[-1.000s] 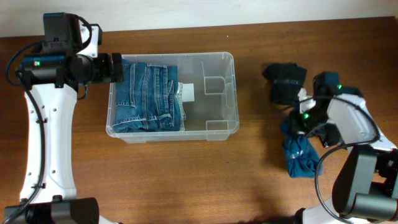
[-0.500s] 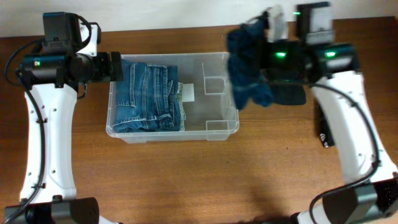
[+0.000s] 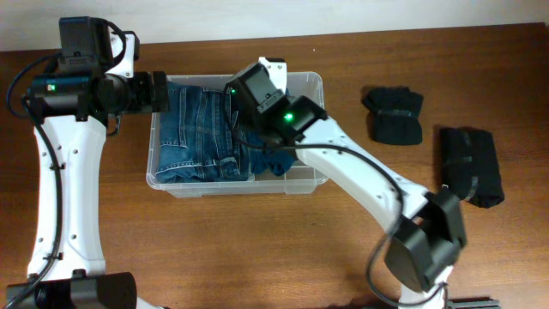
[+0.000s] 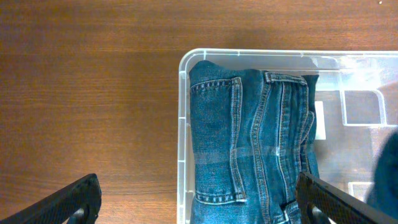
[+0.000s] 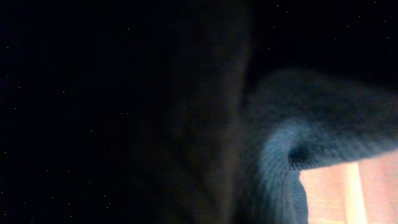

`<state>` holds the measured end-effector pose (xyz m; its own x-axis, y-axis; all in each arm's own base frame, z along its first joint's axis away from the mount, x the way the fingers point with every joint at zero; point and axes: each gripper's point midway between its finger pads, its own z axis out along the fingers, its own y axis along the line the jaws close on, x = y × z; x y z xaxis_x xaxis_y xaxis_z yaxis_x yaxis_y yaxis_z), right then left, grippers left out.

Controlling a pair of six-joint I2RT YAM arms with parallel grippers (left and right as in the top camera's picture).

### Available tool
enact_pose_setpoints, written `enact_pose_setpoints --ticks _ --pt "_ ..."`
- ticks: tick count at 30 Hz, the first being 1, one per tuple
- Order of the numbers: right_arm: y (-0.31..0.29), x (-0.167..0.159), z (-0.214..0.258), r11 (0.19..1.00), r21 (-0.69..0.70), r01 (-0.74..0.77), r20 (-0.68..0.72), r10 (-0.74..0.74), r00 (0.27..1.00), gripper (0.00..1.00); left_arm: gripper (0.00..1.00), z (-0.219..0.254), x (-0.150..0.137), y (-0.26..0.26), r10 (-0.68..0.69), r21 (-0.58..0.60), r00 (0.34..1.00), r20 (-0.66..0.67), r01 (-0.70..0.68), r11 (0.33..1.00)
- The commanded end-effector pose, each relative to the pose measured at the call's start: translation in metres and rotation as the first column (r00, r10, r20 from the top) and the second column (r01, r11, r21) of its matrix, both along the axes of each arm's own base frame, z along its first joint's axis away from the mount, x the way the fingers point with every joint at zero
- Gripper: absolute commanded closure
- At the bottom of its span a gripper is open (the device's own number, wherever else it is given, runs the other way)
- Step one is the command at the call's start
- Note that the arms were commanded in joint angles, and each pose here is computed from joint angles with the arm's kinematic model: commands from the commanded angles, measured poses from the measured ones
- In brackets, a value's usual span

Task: Pack container
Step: 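Lift the teal garment with the right gripper into the container's right side, then release the teal garment and withdraw the right gripper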

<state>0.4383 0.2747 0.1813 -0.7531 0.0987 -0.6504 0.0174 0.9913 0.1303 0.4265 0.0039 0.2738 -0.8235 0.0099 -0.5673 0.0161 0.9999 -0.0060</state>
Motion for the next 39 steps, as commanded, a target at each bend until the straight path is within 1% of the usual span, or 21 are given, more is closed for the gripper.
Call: enact_pose_setpoints --ticks 1,2,4,5,7,9,12,18,21,25,32,35,39 --pt "-0.01 0.013 -0.016 0.994 -0.043 0.097 0.021 -0.096 0.995 0.82 0.01 0.001 -0.001 0.003 0.016 0.0 1.0 0.002 -0.016 1.0" --pt "-0.01 0.013 -0.02 0.994 -0.05 0.096 0.013 -0.096 0.995 0.68 0.01 0.001 -0.001 0.003 0.016 0.0 1.0 0.002 -0.016 1.0" --pt "-0.01 0.015 -0.02 0.994 -0.062 0.094 0.022 -0.093 0.995 0.3 0.01 0.001 0.0 0.003 0.015 0.0 1.0 0.003 -0.015 1.0" --pt "-0.01 0.016 -0.016 0.994 -0.068 0.086 0.031 -0.084 0.996 0.2 0.01 0.001 0.0 0.003 0.016 0.0 1.0 0.003 -0.016 1.0" --pt "-0.009 0.017 -0.008 0.995 -0.082 0.058 0.046 -0.054 0.997 0.14 0.01 0.001 0.0 0.003 0.015 0.0 1.0 0.003 -0.015 1.0" --pt "-0.008 0.018 0.009 0.996 -0.084 0.036 0.071 -0.03 0.997 0.12 0.01 0.001 0.0 0.003 0.016 0.0 1.0 0.003 -0.016 1.0" --pt "-0.011 0.014 0.045 0.996 -0.089 0.004 0.104 0.005 0.995 0.01 0.01 0.001 0.0 0.003 0.016 0.0 1.0 0.002 -0.016 1.0" --pt "-0.029 -0.009 0.099 0.994 -0.107 -0.03 0.135 0.045 0.99 0.02 0.01 0.001 -0.001 0.003 0.015 0.0 1.0 0.002 -0.015 1.0" --pt "-0.051 -0.031 0.119 0.984 -0.169 -0.055 0.123 0.076 0.99 0.02 0.01 0.001 -0.001 0.003 0.016 0.0 1.0 0.002 -0.016 1.0" --pt "-0.08 -0.049 0.131 0.978 -0.207 -0.023 0.103 0.045 0.994 0.02 0.01 0.001 -0.001 0.003 0.016 0.0 1.0 0.002 -0.016 1.0" --pt "-0.114 -0.077 0.156 0.976 -0.219 0.006 0.102 0.017 0.995 0.01 0.01 0.001 -0.001 0.003 0.016 -0.001 1.0 -0.001 -0.016 1.0" --pt "-0.133 -0.096 0.176 0.977 -0.21 0.024 0.128 0.003 0.992 0.02 0.01 0.001 -0.001 0.003 0.016 -0.001 1.0 -0.001 -0.016 1.0" --pt "-0.167 -0.12 0.2 0.967 -0.235 0.099 0.181 -0.056 0.982 0.01 0.01 0.001 -0.001 0.003 0.016 -0.001 1.0 -0.001 -0.016 1.0"
